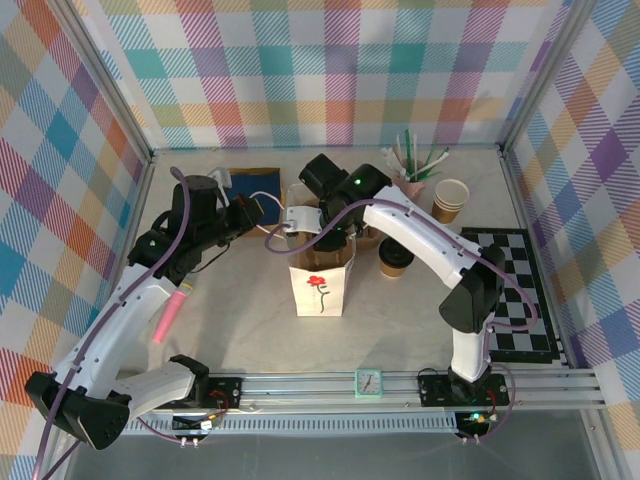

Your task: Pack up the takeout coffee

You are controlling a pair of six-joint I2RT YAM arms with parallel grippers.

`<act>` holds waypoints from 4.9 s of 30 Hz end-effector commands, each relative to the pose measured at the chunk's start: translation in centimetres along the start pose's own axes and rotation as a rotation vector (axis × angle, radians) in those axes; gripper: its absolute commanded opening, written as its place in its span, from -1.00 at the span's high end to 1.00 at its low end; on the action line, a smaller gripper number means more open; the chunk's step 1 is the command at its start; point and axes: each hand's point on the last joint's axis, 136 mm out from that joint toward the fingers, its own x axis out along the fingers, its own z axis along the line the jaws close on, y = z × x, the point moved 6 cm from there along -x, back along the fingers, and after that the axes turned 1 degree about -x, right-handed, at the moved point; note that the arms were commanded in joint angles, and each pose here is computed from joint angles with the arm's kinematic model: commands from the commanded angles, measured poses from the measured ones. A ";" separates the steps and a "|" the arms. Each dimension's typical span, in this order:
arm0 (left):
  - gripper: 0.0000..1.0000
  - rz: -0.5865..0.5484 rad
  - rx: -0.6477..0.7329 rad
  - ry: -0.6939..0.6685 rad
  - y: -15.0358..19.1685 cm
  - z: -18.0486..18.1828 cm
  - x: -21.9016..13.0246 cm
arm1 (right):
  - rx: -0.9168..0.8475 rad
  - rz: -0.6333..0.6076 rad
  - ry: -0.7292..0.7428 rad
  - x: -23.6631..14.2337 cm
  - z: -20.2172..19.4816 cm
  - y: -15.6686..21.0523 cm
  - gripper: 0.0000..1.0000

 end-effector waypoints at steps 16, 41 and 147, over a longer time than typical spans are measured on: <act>0.95 -0.065 0.010 0.139 -2.0 -2.8 -2.4 | -0.003 0.066 -0.003 2.6 0.0 0.5 0.43; 0.94 -0.038 -0.003 0.129 -1.2 -2.0 -1.8 | 0.013 0.097 -0.041 5.6 0.6 0.4 0.28; -0.63 0.105 0.140 -0.044 0.8 -0.4 -0.2 | 0.678 -0.313 0.273 -12.8 -3.1 1.0 -0.98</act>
